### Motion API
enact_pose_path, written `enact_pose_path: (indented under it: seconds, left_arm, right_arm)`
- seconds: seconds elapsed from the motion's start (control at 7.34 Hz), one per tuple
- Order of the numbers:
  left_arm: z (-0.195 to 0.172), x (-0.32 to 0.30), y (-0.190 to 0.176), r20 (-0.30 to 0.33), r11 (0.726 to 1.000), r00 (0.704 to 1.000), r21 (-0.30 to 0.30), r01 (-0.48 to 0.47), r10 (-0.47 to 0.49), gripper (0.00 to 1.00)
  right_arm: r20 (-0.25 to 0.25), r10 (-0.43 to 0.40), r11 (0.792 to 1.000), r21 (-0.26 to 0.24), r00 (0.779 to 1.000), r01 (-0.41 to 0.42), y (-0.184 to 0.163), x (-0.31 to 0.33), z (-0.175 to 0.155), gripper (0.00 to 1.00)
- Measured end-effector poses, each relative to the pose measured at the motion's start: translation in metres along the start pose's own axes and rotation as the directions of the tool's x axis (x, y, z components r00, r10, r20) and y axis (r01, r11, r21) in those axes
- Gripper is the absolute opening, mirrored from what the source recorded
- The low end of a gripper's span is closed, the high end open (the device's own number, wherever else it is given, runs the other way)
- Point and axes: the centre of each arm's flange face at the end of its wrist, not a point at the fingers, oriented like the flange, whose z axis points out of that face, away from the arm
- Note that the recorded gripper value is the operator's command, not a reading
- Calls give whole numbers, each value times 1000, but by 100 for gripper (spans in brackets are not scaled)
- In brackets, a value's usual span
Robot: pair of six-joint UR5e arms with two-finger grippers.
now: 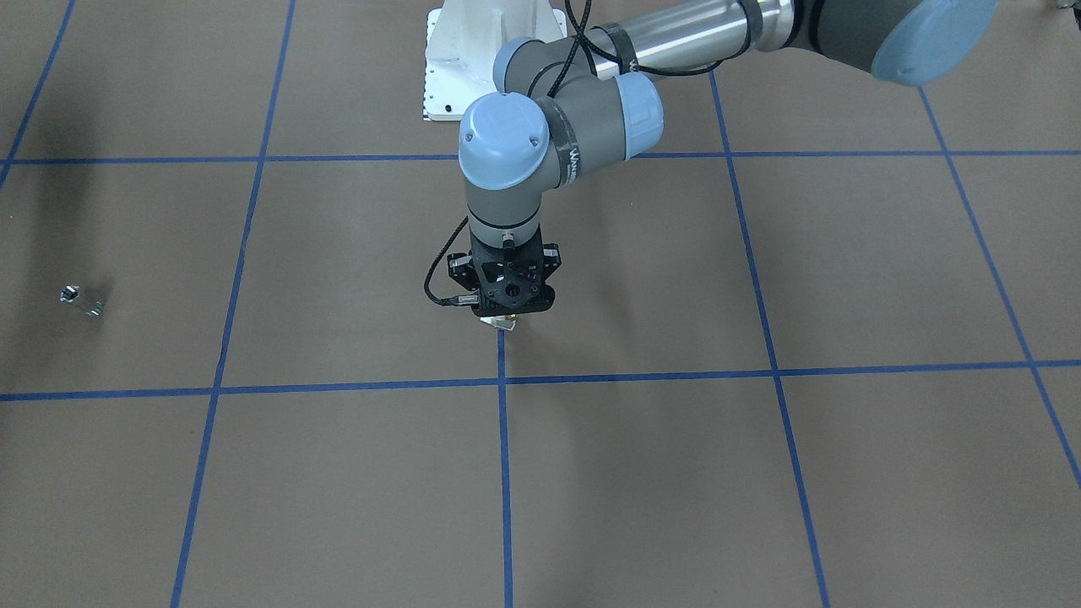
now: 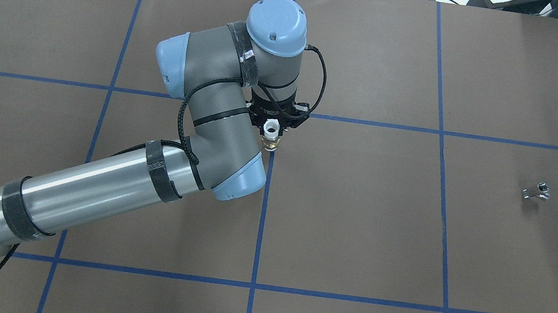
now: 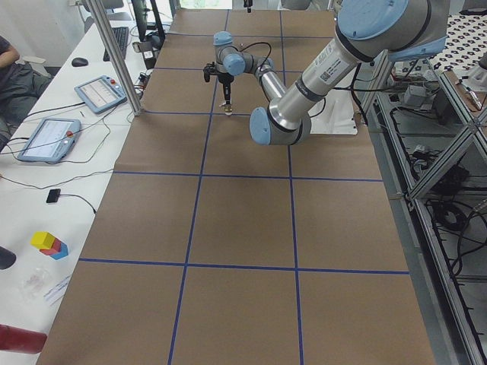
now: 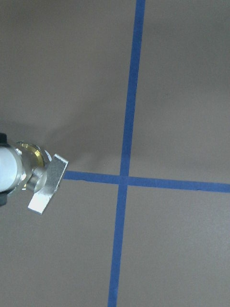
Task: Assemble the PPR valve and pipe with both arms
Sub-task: 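Lower the valve upright at table center and open the left gripper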
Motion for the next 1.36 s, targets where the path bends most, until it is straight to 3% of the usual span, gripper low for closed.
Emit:
enact_pose_path:
  seconds: [0.95,1.36]
  left_arm:
    - [6,8,1,12,1000,1000,0,-2,2,0]
    - [9,7,1,17,1000,1000,1,-1,1,66]
  right_arm:
    - [3,5,1000,-3,1000,-5,2,0,1,100]
    - [4,7,1000,-3,1000,-7,2,0,1,100]
